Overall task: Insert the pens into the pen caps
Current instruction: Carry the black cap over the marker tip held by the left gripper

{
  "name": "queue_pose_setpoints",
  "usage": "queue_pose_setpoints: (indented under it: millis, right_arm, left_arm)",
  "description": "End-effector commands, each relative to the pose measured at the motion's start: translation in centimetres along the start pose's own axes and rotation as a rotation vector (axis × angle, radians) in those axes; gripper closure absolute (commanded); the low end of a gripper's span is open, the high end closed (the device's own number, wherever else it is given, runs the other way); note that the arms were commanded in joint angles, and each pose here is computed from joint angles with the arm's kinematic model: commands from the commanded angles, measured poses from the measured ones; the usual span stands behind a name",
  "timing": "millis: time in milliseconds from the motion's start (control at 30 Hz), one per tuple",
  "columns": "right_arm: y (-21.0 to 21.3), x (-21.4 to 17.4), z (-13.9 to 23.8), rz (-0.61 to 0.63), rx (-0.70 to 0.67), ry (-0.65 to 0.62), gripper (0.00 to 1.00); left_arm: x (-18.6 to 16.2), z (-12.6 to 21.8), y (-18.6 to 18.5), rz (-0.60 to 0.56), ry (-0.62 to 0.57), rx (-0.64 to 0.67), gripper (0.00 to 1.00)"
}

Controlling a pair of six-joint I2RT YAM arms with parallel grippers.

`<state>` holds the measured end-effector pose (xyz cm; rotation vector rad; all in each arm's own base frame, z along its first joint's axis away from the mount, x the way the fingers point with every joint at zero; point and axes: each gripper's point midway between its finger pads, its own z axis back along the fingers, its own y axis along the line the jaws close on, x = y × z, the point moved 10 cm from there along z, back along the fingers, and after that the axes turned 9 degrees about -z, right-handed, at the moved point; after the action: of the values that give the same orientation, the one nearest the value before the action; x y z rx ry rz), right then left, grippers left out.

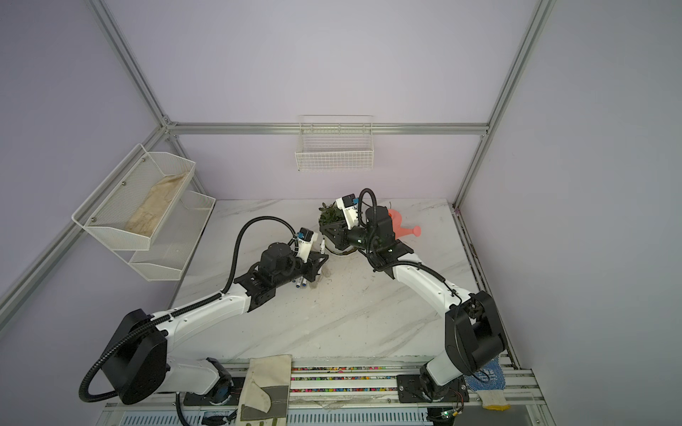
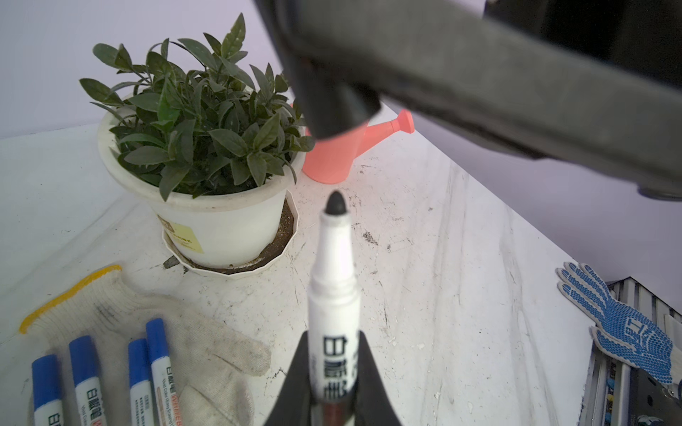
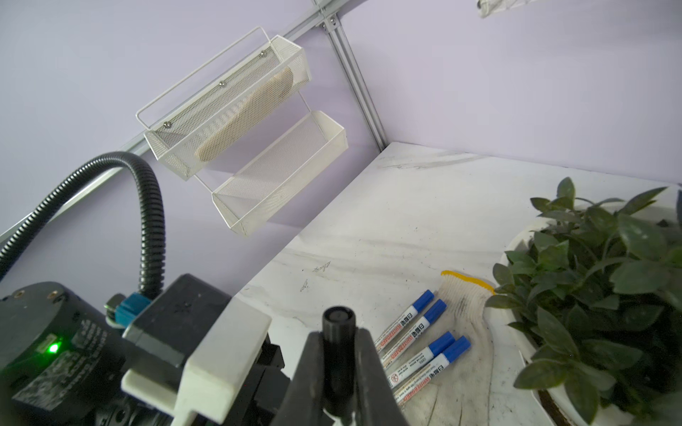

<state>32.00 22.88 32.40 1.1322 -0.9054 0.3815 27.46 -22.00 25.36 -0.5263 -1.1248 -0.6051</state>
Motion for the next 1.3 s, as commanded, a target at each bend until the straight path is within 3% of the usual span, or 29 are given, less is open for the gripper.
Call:
queue_pose_setpoints:
  millis: [0, 333, 867, 1267]
  right_arm:
    - [0.4, 0.7, 0.2, 0.006, 0.037, -0.046, 1.0]
    - [-0.5, -0.9, -0.4, 0.006, 0.023, 0.089, 1.0]
    - [-0.2, -1.1, 0.0, 0.01, 0.046, 0.113, 1.0]
    - [1.5, -1.0, 1.4, 0.016, 0.16, 0.147, 1.0]
  left_arm:
    - [2.1, 0.8, -0.5, -0.027, -0.09, -0.025, 1.0]
    - [2.6, 0.7, -0.5, -0.038, -0.102, -0.024, 1.0]
    - [3.0, 1.0, -0.1, -0.05, -0.136, 0.016, 1.0]
    - [8.8, 3.2, 1.8, 0.071, -0.51, -0.043, 1.0]
